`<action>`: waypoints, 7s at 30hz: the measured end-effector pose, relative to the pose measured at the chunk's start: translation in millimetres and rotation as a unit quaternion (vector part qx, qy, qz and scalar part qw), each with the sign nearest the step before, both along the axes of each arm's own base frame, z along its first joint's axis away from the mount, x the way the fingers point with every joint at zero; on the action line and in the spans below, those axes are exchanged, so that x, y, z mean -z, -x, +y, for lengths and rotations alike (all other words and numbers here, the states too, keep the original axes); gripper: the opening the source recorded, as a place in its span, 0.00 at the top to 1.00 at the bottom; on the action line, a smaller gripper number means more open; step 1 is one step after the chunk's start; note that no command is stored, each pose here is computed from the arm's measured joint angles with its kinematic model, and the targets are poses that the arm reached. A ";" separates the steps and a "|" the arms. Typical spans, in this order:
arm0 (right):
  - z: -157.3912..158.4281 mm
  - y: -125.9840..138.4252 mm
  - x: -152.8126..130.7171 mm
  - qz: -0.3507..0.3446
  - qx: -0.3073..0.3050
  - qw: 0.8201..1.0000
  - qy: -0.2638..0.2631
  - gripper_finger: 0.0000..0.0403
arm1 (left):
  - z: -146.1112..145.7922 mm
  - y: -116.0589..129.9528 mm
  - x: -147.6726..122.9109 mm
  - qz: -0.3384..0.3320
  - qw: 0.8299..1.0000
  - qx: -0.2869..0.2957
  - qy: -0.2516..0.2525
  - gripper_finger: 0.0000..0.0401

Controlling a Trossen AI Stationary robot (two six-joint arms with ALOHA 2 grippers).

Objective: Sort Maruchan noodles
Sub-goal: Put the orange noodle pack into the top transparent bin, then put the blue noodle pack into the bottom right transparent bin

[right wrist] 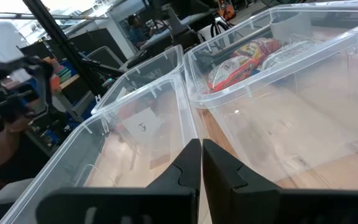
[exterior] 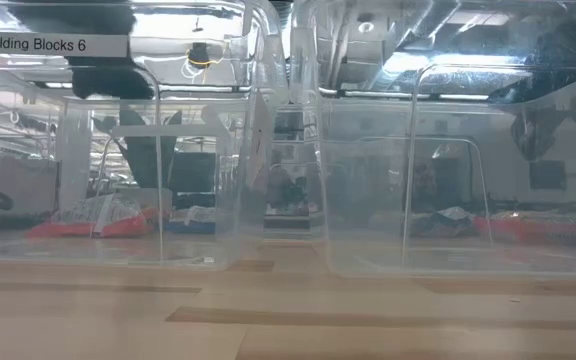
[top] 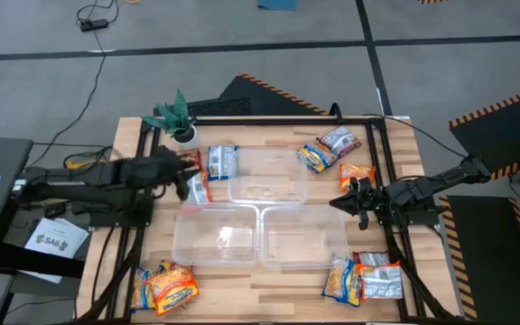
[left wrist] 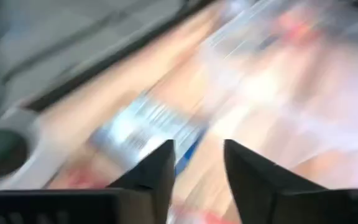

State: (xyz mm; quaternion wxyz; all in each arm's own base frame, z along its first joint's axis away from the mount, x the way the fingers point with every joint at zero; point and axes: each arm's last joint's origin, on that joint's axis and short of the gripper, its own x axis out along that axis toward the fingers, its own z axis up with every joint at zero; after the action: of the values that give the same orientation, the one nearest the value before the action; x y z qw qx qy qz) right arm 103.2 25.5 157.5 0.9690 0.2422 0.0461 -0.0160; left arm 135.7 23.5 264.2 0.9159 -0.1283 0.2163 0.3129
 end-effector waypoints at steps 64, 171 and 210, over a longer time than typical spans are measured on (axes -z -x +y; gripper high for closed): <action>0.0 0.0 0.0 0.000 0.000 1.000 0.000 0.91 | 33.6 -41.1 64.3 0.145 0.951 -0.131 0.239 1.00; -25.9 11.0 -46.7 -0.207 0.313 0.927 -0.024 0.91 | -21.7 -5.2 18.4 -0.358 0.870 0.281 -0.189 0.51; -121.4 -85.0 -17.0 0.387 0.384 0.837 -0.053 0.33 | -21.4 -5.0 17.6 -0.357 0.870 0.276 -0.200 0.51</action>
State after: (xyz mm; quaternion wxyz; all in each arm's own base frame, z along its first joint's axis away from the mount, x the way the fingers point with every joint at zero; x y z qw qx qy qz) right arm 188.2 -95.9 174.6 0.7743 0.2652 0.3210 -0.4766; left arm 140.7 2.2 246.6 0.9858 0.0200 -0.1657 0.0171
